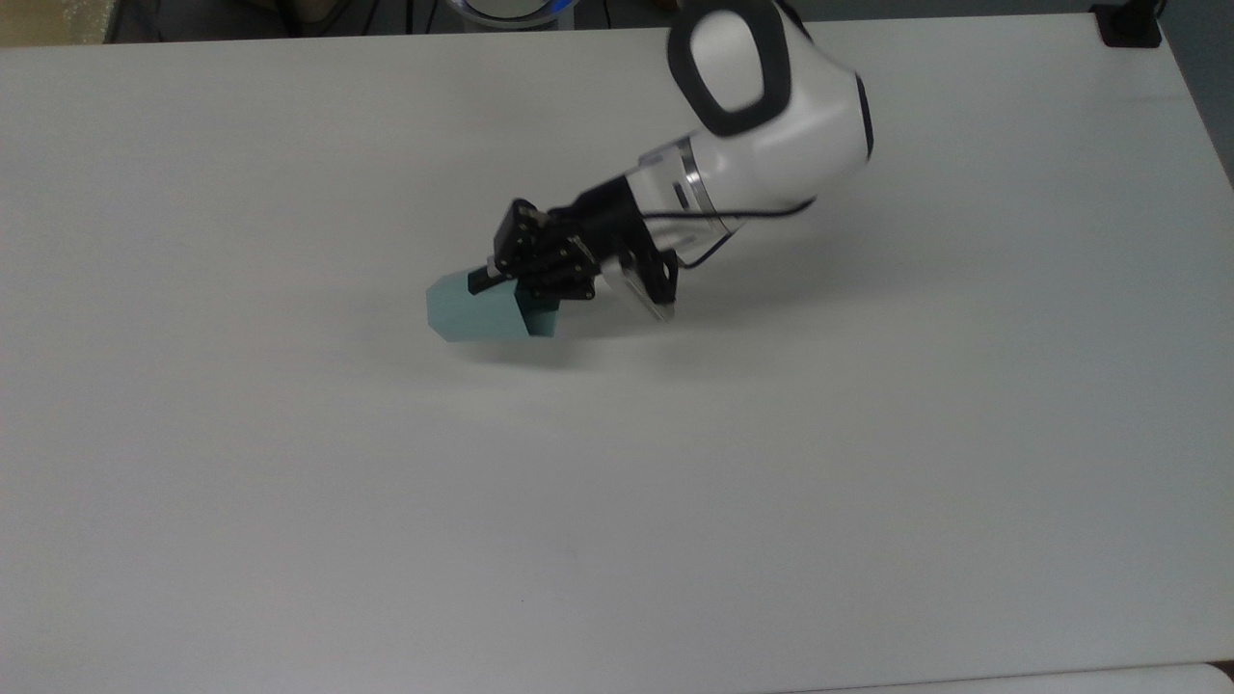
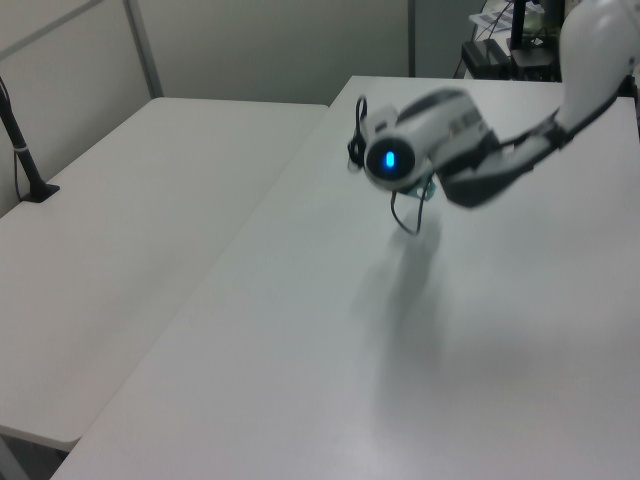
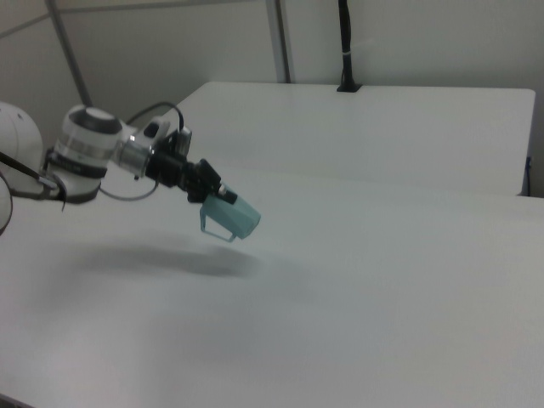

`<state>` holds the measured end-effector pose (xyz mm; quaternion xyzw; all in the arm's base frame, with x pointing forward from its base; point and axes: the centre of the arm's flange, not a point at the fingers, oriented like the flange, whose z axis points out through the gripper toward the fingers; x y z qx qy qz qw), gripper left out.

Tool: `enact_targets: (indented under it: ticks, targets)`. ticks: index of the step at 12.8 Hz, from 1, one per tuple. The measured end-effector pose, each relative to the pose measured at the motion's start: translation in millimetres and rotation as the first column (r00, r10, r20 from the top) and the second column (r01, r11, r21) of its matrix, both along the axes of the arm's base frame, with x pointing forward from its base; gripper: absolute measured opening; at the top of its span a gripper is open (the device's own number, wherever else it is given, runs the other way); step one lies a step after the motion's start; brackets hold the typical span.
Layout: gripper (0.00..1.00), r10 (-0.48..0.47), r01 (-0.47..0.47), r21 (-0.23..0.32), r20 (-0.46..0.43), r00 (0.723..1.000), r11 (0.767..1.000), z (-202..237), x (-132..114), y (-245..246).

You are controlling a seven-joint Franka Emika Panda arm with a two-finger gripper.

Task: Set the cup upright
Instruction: 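Lift the mug by its rim and rotate it so the base points down, then lower the upright mug onto the table and open the gripper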

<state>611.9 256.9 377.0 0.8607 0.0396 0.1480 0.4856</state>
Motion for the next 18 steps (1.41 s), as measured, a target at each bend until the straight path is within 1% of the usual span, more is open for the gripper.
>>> enact_targets:
  ticks: [1, 2, 3, 4, 5, 6, 7, 9, 10, 11, 12, 13, 14, 15, 16, 18]
  targets:
    - [0.06, -0.02, 0.02, 0.097, 0.006, 1.0, 0.995, 25.8, 0.2, -12.2]
    - [0.06, -0.033, 0.031, 0.202, 0.01, 0.999, 0.979, 44.7, -3.2, -26.9]
    - [0.06, -0.051, 0.045, 0.303, 0.012, 0.999, 0.952, 57.6, -9.6, -44.5]
    - [0.06, -0.087, 0.078, 0.415, 0.004, 0.996, 0.907, 67.9, -17.5, -67.1]
    - [0.06, -0.109, 0.109, 0.519, -0.031, 0.994, 0.847, 76.8, -25.6, -90.7]
    - [0.06, -0.114, 0.142, 0.609, -0.085, 0.99, 0.78, 86.0, -33.7, -112.4]
    - [0.06, -0.106, 0.168, 0.68, -0.133, 0.985, 0.714, 94.7, -40.4, -131.0]
    - [0.06, -0.083, 0.196, 0.752, -0.186, 0.979, 0.629, 100.9, -48.1, -155.2]
    - [0.06, -0.064, 0.206, 0.789, -0.207, 0.976, 0.579, 99.7, -53.5, -174.8]
    - [0.06, -0.056, 0.201, 0.812, -0.204, 0.977, 0.549, 96.1, -56.7, -186.4]
    - [0.06, -0.051, 0.188, 0.838, -0.188, 0.981, 0.513, 83.1, -62.8, -204.6]
    - [0.06, -0.058, 0.177, 0.855, -0.17, 0.984, 0.488, 66.3, -69.9, -221.3]
    - [0.06, -0.074, 0.168, 0.868, -0.151, 0.986, 0.468, 48.0, -77.2, -235.4]
    - [0.06, -0.089, 0.16, 0.877, -0.134, 0.987, 0.454, 34.4, -82.4, -242.5]
    - [0.06, -0.095, 0.156, 0.88, -0.127, 0.987, 0.448, 26.1, -85.7, -243.4]
    - [0.06, -0.09, 0.157, 0.881, -0.13, 0.987, 0.447, 21.0, -87.6, -240.2]
